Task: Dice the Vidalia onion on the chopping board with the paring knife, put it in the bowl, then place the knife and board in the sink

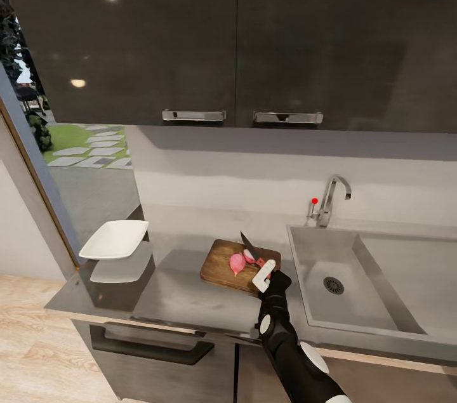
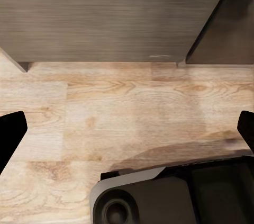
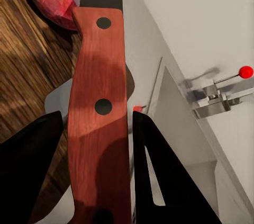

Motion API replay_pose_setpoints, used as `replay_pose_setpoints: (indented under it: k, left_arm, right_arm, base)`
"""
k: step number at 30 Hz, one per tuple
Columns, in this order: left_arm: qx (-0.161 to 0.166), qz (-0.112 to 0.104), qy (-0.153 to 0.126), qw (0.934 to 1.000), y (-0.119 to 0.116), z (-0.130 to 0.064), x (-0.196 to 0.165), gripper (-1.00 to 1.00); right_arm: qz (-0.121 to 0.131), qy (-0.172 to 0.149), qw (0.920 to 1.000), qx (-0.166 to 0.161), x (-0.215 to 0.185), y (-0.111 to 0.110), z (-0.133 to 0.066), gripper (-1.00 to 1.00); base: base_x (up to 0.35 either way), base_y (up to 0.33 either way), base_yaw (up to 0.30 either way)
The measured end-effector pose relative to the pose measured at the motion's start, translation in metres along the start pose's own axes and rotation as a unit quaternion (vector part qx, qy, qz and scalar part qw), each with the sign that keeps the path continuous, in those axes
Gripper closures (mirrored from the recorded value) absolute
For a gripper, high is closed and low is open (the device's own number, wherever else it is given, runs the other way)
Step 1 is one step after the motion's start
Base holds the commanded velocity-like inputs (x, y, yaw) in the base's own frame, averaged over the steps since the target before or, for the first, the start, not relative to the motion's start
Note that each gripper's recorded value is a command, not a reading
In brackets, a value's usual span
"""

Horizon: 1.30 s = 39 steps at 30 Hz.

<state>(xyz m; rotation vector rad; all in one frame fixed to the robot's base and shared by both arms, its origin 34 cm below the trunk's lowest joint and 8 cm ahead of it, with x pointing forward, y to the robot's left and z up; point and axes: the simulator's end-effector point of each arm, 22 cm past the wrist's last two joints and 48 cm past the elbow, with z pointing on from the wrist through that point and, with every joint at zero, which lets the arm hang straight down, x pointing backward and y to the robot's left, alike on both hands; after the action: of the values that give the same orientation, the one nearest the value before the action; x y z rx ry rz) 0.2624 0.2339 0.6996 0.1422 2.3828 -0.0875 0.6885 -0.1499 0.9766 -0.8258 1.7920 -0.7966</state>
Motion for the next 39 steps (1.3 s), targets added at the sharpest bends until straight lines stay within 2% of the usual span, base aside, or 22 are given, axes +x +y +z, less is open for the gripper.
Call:
replay_pose_setpoints:
  k: [39]
  left_arm:
    - [0.000, 0.000, 0.000, 1.0000, 0.0000, 0.0000, 0.0001, -1.00]
  right_arm:
    - [0.000, 0.000, 1.0000, 0.000, 0.0000, 0.0000, 0.0000, 1.00]
  base:
    - [0.000, 0.000, 0.000]
